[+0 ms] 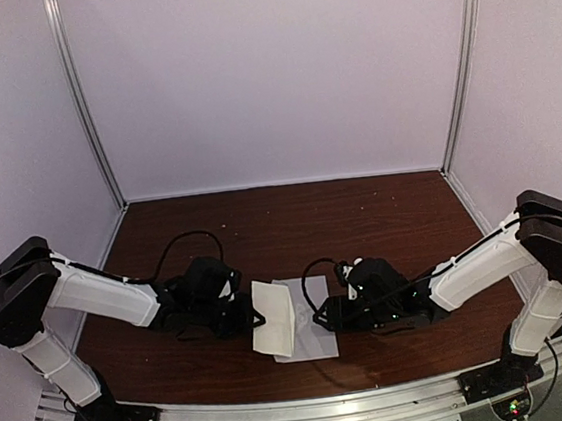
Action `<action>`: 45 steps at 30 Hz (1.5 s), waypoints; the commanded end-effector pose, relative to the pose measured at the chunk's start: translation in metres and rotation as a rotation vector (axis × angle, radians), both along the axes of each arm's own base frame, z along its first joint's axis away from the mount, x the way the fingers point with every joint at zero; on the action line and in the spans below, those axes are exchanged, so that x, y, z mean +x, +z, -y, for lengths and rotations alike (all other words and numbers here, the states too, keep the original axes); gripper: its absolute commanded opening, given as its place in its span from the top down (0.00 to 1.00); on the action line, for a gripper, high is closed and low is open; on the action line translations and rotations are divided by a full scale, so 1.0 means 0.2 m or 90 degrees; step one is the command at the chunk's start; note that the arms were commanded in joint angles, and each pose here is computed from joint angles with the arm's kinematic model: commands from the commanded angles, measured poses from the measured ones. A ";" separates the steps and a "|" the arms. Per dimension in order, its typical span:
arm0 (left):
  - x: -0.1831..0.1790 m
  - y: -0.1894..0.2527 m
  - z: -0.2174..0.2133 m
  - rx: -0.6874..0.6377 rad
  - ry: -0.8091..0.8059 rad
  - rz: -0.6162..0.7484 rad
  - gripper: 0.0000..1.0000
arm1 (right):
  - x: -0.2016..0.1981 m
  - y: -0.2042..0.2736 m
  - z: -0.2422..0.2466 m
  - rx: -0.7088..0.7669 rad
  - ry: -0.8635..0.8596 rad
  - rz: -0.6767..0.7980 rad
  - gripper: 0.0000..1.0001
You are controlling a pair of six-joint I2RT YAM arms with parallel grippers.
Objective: Place the letter into the envelope and seal it
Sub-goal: Place the letter in the envelope.
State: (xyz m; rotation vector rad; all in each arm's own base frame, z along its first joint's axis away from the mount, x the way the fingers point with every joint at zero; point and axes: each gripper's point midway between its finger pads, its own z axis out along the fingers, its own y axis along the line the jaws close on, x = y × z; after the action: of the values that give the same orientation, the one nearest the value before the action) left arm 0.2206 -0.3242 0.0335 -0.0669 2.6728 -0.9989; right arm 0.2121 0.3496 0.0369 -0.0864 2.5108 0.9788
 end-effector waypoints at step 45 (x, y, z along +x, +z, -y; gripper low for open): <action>0.09 0.04 0.02 -0.004 -0.031 0.133 1.00 | -0.06 -0.06 -0.08 0.000 0.031 -0.029 0.41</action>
State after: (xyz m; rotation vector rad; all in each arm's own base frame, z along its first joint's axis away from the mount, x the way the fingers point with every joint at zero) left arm 0.2333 -0.3140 0.0219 0.0346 2.5869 -0.8949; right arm 0.2108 0.3634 0.0377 -0.0959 2.4995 1.0147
